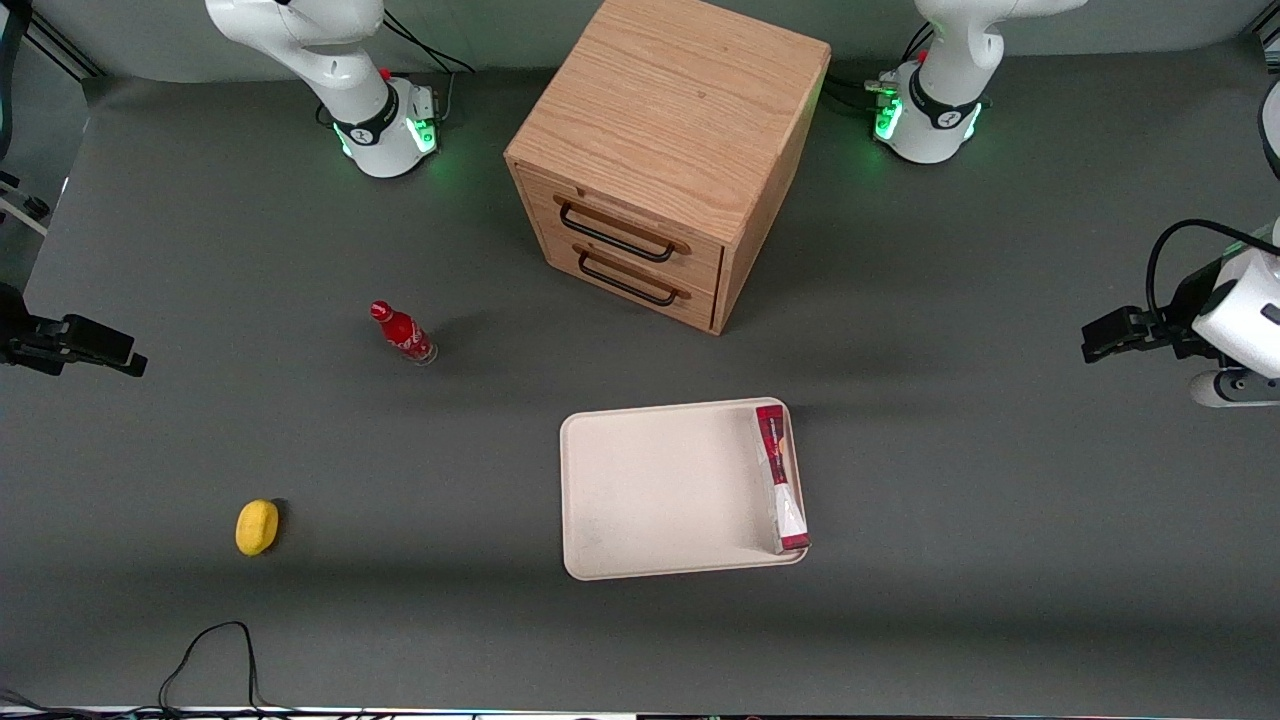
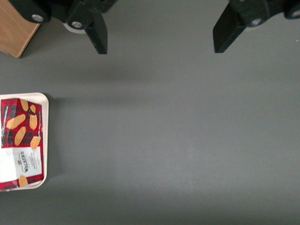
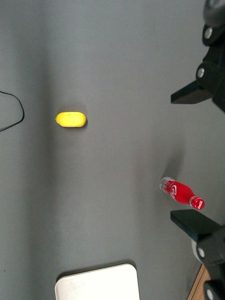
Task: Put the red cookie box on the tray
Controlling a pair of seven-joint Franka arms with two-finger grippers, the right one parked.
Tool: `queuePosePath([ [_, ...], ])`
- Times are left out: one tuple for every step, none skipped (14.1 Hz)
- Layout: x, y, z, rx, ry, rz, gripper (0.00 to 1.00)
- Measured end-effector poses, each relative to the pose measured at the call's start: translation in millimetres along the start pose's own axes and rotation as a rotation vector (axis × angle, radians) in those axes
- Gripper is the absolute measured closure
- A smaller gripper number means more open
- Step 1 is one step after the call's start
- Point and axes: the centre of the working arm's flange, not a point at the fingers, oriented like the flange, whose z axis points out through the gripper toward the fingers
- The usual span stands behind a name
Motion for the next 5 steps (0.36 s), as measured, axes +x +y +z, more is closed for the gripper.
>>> queuePosePath([
  [-1.1,-0.1,-1.3,0.0,-0.001,0.011,0.0],
  [-1.9,-0.1,-2.5,0.0,-0.001,0.017,0.0],
  [-2.3,-0.1,-3.3,0.0,0.0,0.02,0.0],
  [-2.5,0.0,-3.7,0.0,0.001,0.02,0.0],
  [-2.6,0.0,-4.0,0.0,0.001,0.021,0.0],
])
